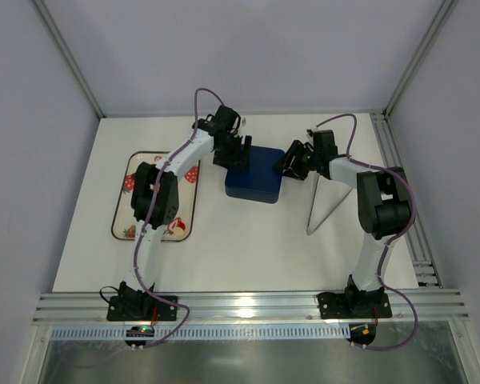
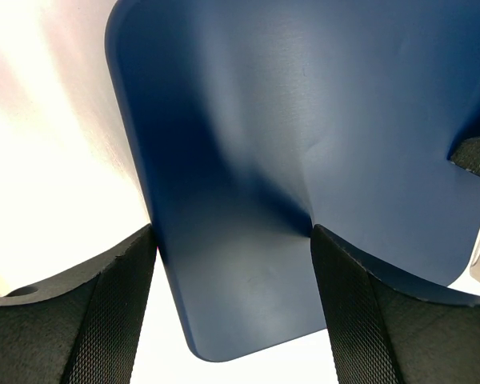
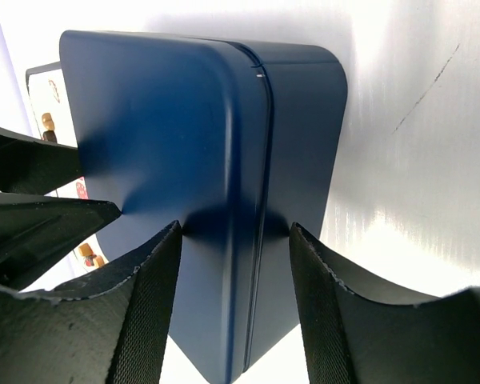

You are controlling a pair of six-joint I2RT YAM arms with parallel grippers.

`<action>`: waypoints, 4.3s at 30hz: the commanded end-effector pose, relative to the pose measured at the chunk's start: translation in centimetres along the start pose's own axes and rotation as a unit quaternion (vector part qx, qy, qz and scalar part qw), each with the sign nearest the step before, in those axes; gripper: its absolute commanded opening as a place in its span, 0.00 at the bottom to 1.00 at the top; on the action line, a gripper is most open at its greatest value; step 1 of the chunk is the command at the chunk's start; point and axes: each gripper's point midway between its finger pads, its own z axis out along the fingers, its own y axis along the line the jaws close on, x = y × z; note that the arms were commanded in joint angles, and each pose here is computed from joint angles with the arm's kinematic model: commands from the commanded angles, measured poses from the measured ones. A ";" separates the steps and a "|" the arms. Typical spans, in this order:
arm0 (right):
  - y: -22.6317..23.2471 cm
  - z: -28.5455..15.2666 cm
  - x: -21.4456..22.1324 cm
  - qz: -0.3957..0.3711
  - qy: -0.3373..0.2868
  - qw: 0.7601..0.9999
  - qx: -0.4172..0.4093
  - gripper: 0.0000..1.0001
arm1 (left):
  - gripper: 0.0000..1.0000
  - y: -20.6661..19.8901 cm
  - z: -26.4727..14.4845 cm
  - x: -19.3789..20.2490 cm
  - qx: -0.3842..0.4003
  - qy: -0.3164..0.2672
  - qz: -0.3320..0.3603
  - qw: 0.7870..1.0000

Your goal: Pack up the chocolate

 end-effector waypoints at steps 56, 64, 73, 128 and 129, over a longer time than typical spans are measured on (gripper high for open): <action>-0.8 -0.2 10.0 -0.021 0.058 0.998 0.032 0.50 | 0.63 2.3 4.7 12.9 -0.037 0.201 0.000 0.979; -1.2 0.4 3.6 0.005 0.023 0.999 0.032 0.60 | 0.64 2.6 4.4 14.5 -0.021 0.232 -0.001 0.973; -2.0 2.0 -1.2 0.023 0.004 0.999 0.041 0.63 | 0.66 2.8 4.1 15.5 -0.016 0.260 0.008 0.965; -8.3 2.5 6.4 -0.197 0.217 0.891 0.347 0.35 | 0.64 1.2 4.2 17.5 0.048 0.217 -0.115 0.968; -8.5 2.5 6.5 -0.203 0.220 0.886 0.354 0.36 | 0.64 1.4 4.2 17.4 0.044 0.212 -0.124 0.968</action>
